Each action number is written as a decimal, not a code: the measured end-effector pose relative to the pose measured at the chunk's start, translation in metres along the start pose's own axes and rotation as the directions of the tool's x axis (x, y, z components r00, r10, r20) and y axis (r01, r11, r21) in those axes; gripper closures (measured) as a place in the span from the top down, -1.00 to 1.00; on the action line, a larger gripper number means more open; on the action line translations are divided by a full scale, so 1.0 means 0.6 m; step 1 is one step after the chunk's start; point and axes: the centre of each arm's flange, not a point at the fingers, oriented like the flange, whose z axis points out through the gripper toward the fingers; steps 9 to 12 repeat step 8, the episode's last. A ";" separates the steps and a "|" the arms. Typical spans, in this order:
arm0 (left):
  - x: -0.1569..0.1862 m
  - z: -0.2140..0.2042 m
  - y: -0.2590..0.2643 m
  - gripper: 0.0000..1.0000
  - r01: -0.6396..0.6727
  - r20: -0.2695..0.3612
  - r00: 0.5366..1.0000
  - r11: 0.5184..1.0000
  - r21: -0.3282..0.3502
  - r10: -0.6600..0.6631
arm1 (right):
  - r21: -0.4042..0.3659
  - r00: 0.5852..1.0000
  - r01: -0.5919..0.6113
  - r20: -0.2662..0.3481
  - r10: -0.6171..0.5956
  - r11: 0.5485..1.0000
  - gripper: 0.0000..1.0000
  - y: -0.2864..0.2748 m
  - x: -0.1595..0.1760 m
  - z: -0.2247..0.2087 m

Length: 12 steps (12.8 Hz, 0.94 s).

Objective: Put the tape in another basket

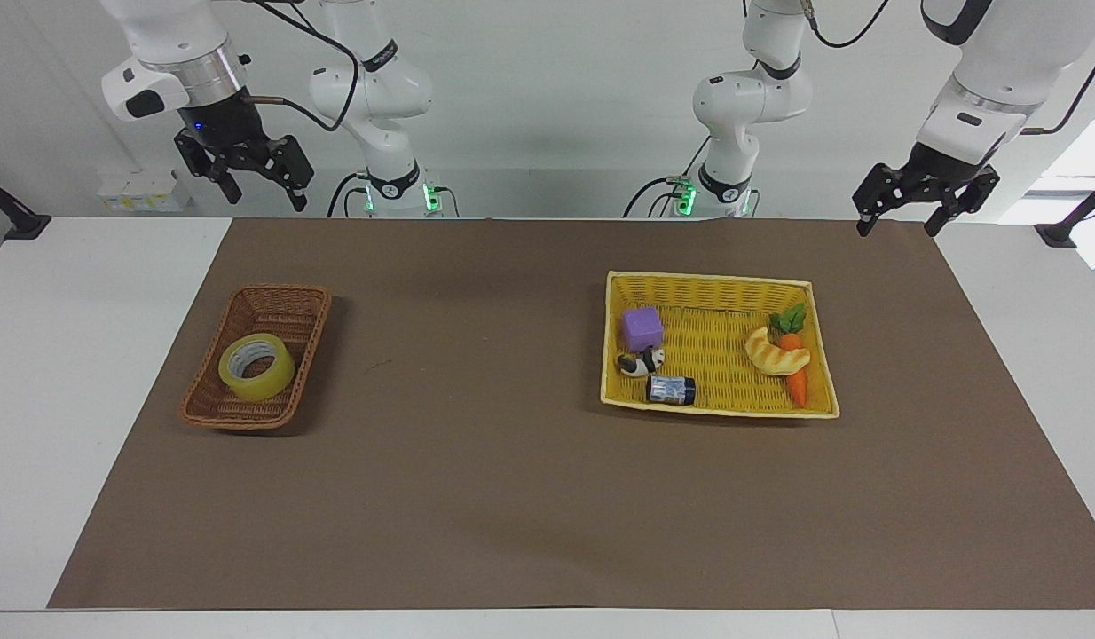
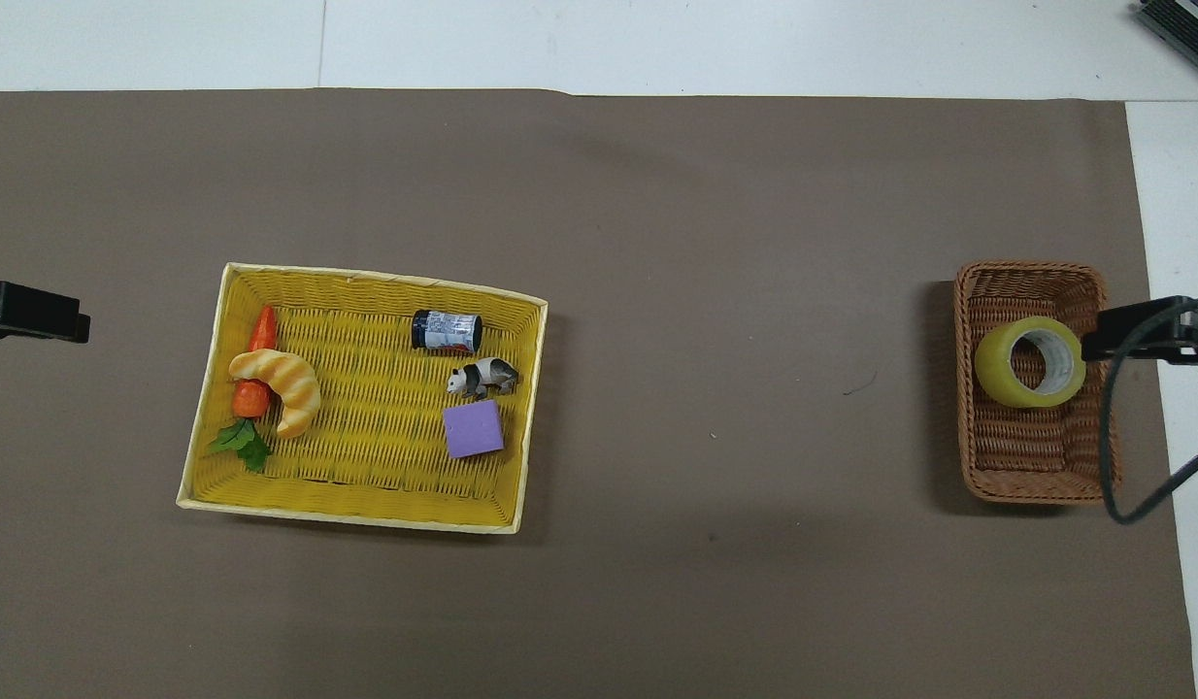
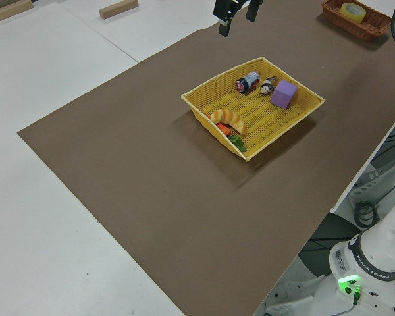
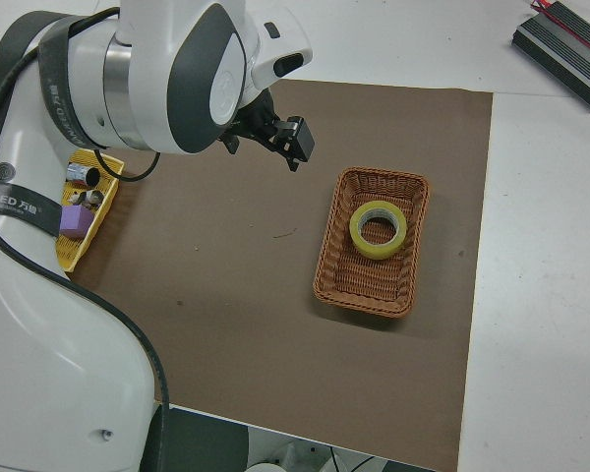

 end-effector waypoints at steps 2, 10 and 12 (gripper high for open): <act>0.000 0.000 0.000 1.00 0.000 0.000 1.000 1.000 0.000 0.000 | -0.001 1.000 0.002 0.003 -0.002 1.000 1.00 0.000 0.007 0.003; 0.000 0.000 0.000 1.00 0.000 0.000 1.000 1.000 0.000 0.000 | -0.003 1.000 0.023 0.011 -0.023 1.000 1.00 0.000 0.009 0.010; 0.000 0.000 0.000 1.00 0.000 0.000 1.000 1.000 0.000 0.000 | -0.003 1.000 0.023 0.011 -0.023 1.000 1.00 0.000 0.009 0.010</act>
